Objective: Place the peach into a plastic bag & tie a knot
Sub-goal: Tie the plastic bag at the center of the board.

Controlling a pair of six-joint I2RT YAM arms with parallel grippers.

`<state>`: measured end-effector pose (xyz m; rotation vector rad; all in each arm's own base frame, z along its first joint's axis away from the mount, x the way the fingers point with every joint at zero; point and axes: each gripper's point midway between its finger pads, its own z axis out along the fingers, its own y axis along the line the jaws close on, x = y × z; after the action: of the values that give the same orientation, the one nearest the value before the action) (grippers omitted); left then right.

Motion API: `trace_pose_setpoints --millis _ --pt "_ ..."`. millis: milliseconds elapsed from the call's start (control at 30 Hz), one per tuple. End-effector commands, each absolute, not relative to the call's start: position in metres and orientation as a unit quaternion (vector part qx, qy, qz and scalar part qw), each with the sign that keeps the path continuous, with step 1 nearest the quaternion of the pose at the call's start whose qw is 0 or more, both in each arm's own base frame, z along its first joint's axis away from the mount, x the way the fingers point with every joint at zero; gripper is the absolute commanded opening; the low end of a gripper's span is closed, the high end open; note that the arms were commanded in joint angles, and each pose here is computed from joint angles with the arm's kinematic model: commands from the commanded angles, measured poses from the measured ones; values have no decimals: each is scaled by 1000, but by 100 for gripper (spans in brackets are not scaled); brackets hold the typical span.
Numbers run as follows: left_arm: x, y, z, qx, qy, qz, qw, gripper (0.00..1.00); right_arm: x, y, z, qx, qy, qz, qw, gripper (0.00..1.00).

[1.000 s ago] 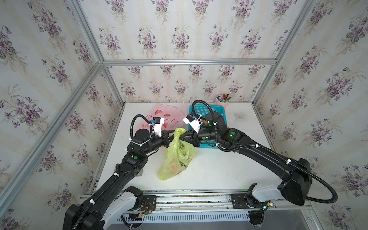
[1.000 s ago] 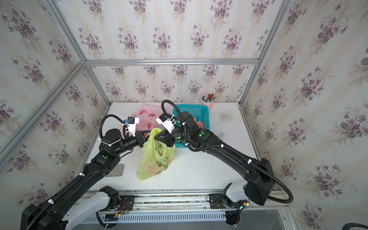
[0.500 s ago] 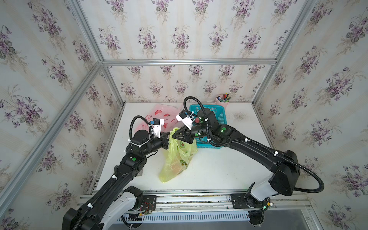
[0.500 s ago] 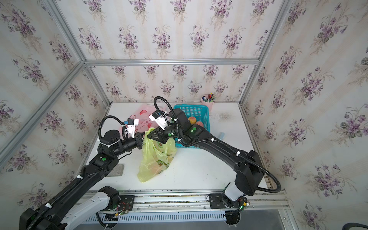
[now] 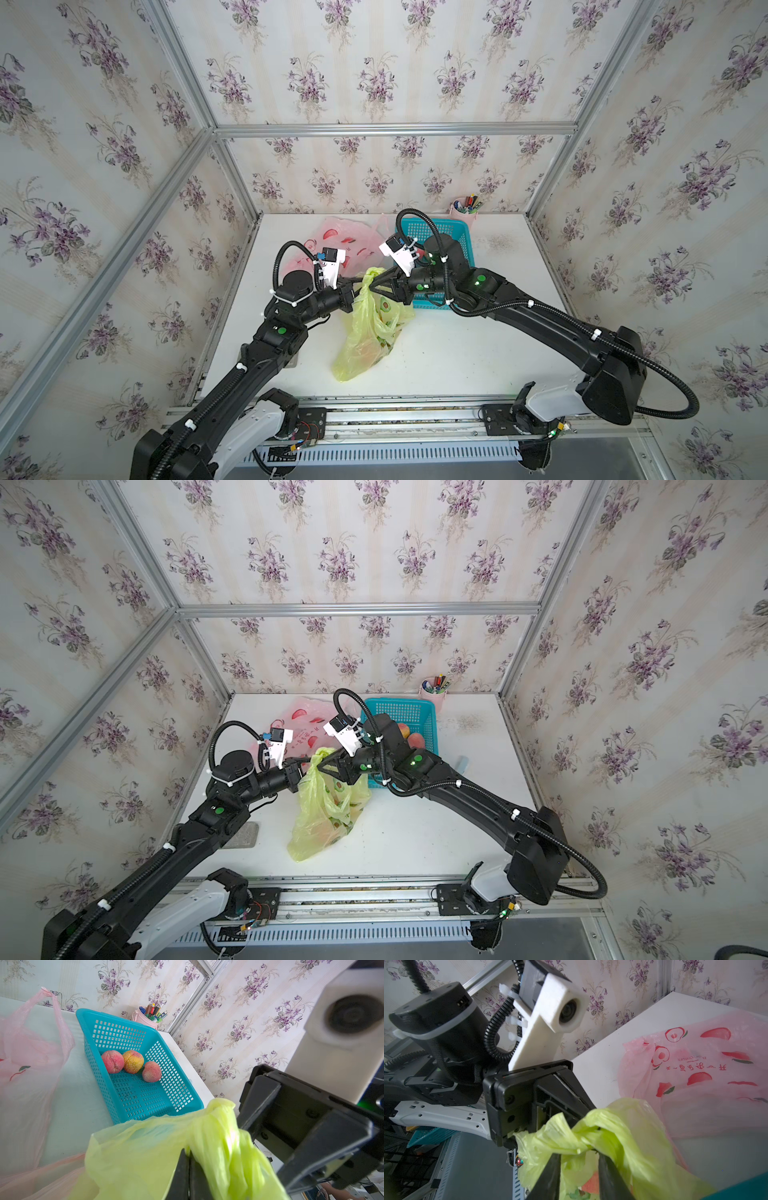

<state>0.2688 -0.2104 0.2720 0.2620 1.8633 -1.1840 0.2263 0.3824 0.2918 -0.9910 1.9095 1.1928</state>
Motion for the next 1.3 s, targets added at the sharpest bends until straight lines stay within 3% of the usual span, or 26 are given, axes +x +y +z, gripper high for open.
trace_pose_setpoints --millis 0,233,333,400,700,900,1100,1267 --pt "270 -212 286 113 735 -488 458 0 227 377 294 -368 736 452 344 33" --pt "269 -212 287 112 734 -489 458 0 222 369 287 -361 744 449 338 35" --pt "269 -212 287 111 735 -488 457 0 218 372 285 -368 741 457 326 27" --pt "269 -212 286 111 735 -489 457 0 217 375 288 -367 738 466 322 27" --pt "270 -213 288 112 730 -494 459 0 230 399 292 -348 750 475 301 46" --pt "270 -214 292 113 727 -495 462 0 234 402 278 -329 781 445 290 48" --pt "270 -213 294 112 723 -497 467 0 232 405 269 -303 796 448 271 37" --pt "269 -213 299 113 718 -501 470 0 229 407 268 -291 794 467 258 38"
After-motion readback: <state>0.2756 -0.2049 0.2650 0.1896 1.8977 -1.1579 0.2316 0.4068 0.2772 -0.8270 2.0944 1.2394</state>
